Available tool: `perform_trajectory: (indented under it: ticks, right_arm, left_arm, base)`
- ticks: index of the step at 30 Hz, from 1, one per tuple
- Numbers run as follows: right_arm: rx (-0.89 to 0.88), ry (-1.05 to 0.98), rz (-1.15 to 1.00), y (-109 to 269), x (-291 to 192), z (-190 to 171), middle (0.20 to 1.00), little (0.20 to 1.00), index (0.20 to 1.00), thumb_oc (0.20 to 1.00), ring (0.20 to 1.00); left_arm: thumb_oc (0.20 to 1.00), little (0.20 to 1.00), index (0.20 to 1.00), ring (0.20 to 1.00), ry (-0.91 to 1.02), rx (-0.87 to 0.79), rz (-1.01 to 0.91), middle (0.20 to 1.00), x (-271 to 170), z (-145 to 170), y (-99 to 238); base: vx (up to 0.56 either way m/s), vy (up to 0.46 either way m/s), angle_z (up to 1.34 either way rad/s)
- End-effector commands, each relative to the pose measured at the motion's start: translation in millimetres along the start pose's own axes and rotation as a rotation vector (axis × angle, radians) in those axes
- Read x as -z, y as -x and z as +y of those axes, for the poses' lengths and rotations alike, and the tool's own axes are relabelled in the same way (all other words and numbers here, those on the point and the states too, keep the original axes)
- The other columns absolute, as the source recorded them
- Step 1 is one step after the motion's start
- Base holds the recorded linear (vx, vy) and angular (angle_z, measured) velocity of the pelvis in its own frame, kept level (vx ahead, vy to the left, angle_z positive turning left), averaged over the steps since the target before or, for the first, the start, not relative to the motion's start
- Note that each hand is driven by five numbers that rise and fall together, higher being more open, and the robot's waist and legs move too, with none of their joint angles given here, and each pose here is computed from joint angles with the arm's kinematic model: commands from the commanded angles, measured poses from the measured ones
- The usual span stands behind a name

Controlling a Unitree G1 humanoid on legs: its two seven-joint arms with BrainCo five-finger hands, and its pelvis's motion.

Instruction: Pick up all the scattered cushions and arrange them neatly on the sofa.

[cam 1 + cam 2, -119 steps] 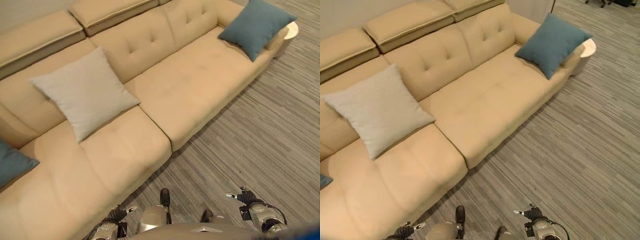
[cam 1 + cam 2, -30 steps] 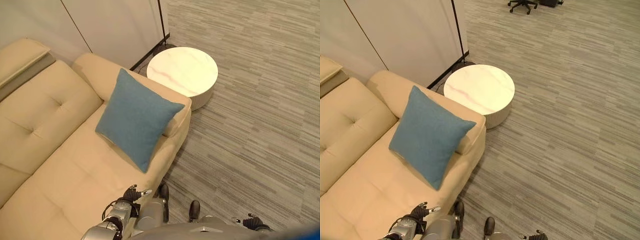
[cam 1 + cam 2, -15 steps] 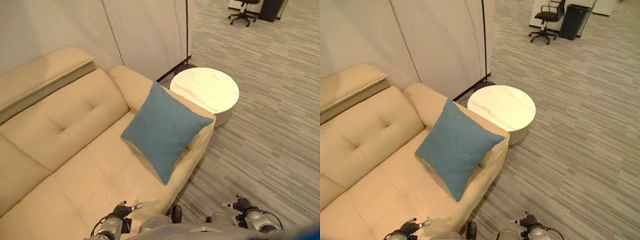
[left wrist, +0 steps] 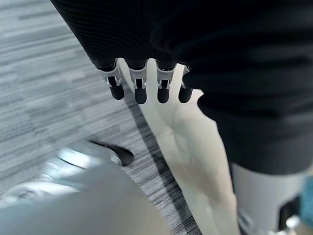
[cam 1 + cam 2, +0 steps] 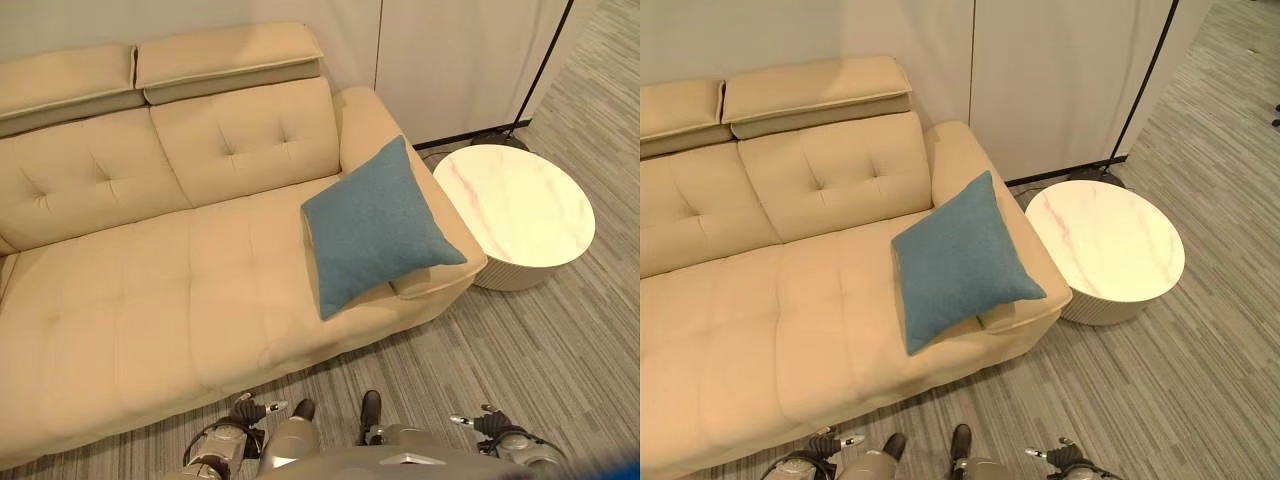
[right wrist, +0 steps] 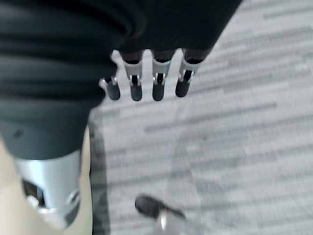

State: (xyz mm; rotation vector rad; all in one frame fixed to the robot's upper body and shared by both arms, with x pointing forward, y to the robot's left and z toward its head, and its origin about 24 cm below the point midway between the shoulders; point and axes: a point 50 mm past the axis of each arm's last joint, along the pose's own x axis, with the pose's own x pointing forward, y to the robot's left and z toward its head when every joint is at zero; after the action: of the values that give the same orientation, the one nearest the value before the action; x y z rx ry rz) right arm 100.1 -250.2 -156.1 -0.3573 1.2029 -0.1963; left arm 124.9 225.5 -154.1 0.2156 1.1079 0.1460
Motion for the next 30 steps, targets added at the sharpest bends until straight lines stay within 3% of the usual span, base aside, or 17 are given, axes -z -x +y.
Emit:
perform_trajectory:
  ticks: [1,8,9,11,13,30]
  right_arm:
    - [0.062,-0.057,0.017,0.9,12.3,-18.1,1.0,1.0,1.0,1.0,1.0]
    - [0.036,-0.037,0.033,2.1,16.9,-7.8,1.0,1.0,1.0,1.0,1.0]
    - [0.039,-0.229,0.032,1.0,17.4,-35.2,1.0,1.0,1.0,1.0,1.0]
    - [-0.02,-0.238,-0.063,1.2,-6.7,-3.7,1.0,1.0,1.0,1.0,1.0]
    - [-0.036,-0.234,-0.063,2.4,-5.4,4.8,1.0,1.0,1.0,1.0,1.0]
    - [-0.135,-0.128,-0.174,4.6,-40.0,29.1,1.0,1.0,1.0,1.0,1.0]
  left_arm:
    - [1.0,1.0,1.0,1.0,0.037,0.078,-0.08,1.0,-27.1,-29.7,-1.0]
    - [1.0,1.0,1.0,1.0,0.061,0.067,-0.063,1.0,-20.4,-25.2,-0.7]
    - [1.0,1.0,1.0,1.0,0.074,0.053,-0.036,1.0,-10.1,-18.2,-0.3]
    - [1.0,1.0,1.0,1.0,0.05,0.063,-0.004,1.0,-0.9,-20.5,1.0]
    - [1.0,1.0,1.0,1.0,0.056,0.07,0.005,1.0,0.6,-23.0,1.3]
    - [1.0,1.0,1.0,1.0,0.11,0.031,0.045,1.0,12.4,-15.7,2.3]
  base:
    - [0.12,-0.058,0.94]
    - [0.09,-0.002,0.15]
    - [0.13,0.047,-0.1]
    - [0.11,0.089,-0.23]
    - [0.06,0.1,-0.35]
    - [-0.01,0.174,-0.2]
